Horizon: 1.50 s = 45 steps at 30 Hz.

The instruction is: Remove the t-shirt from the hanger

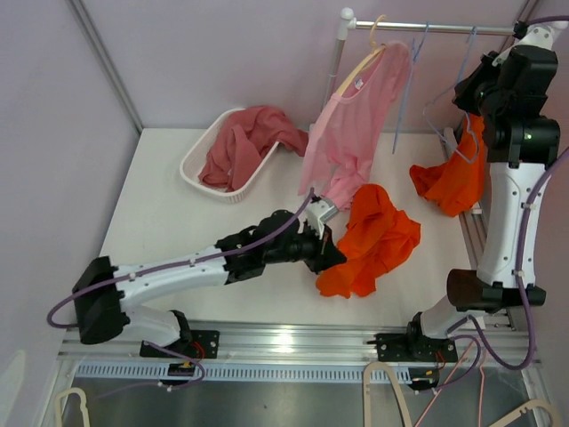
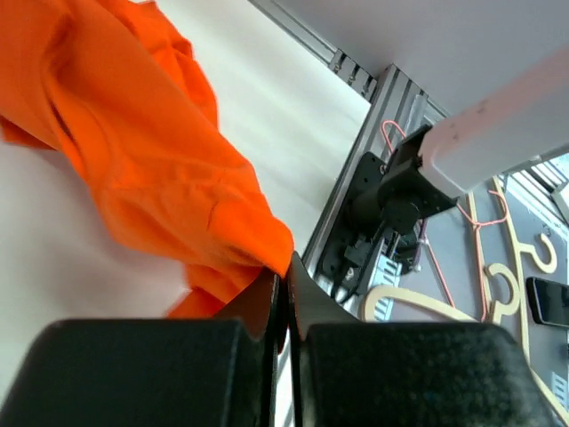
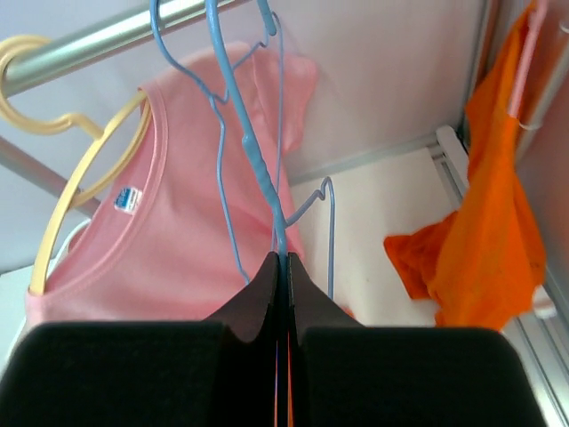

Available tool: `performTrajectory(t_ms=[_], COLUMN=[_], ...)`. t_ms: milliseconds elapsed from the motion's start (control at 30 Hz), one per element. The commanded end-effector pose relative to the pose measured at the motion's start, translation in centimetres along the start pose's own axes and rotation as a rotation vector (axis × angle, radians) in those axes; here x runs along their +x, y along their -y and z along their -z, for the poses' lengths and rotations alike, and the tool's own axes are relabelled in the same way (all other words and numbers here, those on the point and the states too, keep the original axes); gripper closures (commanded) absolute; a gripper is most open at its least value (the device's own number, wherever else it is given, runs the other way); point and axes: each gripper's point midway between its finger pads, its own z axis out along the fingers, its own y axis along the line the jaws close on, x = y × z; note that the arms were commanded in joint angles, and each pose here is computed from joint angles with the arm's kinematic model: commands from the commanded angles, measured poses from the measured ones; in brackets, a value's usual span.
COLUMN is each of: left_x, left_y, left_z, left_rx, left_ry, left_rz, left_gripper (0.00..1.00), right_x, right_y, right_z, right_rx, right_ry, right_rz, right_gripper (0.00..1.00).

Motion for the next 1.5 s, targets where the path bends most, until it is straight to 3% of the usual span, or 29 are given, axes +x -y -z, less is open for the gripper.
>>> performTrajectory(t_ms=[0, 133, 167, 233, 333, 367, 400, 433, 467, 533, 567, 667, 700, 767, 867, 967, 1167, 1467], left_x=[-4.5, -9.9, -13.4, -16.7, -23.3, -23.8, -28.1, -29.1, -29.8, -35.0, -35.8, -42.1, -42.7, -45.5, -48.1, -48.9, -48.7, -50.0], left_y=[1.6, -1.3, -2.5, -2.6, -3.6, -6.0, -4.6, -5.1, -7.7, -6.2, -9.3, -7.7, -9.6, -10.3, -12.7, -16.4, -22.4, -22.0], left_z=[5.7, 9.8, 11.4, 12.0, 14.7, 14.1, 16.1, 16.2, 15.5, 18.0, 17.1, 21.4, 20.8, 23.5, 26.9, 28.9, 31.1, 37.8], left_rx=[-0.011, -0.095, -0.116, -0.076, -0.153, -0.208, -0.207, -0.206, -0.237, -0.209, -0.244, -0.186, -0.174, -0.157, -0.15, -0.163, -0.283, -0.423], left_ry=[0.132, 0.232, 0.298, 0.305, 0.384, 0.362, 0.454, 0.463, 0.449, 0.558, 0.559, 0.736, 0.746, 0.863, 1.002, 1.066, 1.095, 1.189], left_rz=[0.005, 0.027, 0.034, 0.029, -0.042, -0.025, -0.068, -0.068, -0.044, -0.085, -0.059, -0.115, -0.071, -0.126, -0.153, -0.135, -0.147, -0.278], left_gripper=[0.99, 0.99, 0.99, 0.99, 0.99, 0.99, 0.99, 0.99, 0.99, 0.99, 0.99, 0.99, 0.99, 0.99, 0.99, 0.99, 0.99, 0.99], right_x=[-2.1, -3.5, -3.6, -4.2, -4.9, -5.0, -4.9, -4.9, -4.5, -4.0, -3.6, -2.3, -1.9, -1.3, -0.4, 0.7, 2.6, 3.9], right_y=[-1.4, -3.5, -3.9, -4.5, -4.8, -4.7, -4.8, -4.7, -4.8, -4.7, -4.6, -4.0, -3.7, -3.5, -2.9, -2.4, -2.0, -1.9], right_z=[-3.1, -5.7, -6.2, -7.5, -8.4, -8.9, -9.2, -9.5, -9.9, -10.5, -10.9, -11.9, -12.1, -12.3, -12.8, -13.5, -14.6, -14.8], right_rx=[-0.073, -0.205, -0.23, -0.262, -0.281, -0.284, -0.289, -0.293, -0.296, -0.299, -0.295, -0.27, -0.263, -0.256, -0.238, -0.221, -0.224, -0.238], right_ry=[0.095, 0.144, 0.147, 0.161, 0.182, 0.184, 0.18, 0.183, 0.172, 0.156, 0.145, 0.111, 0.103, 0.095, 0.083, 0.058, 0.027, 0.008], right_rz=[-0.006, -0.031, -0.025, -0.02, -0.021, -0.025, -0.04, -0.045, -0.048, -0.053, -0.056, -0.055, -0.054, -0.043, -0.026, -0.012, -0.006, -0.017], right_gripper=[0.99, 1.0, 1.0, 1.0, 1.0, 1.0, 1.0, 1.0, 1.0, 1.0, 1.0, 1.0, 1.0, 1.0, 1.0, 1.0, 1.0, 1.0])
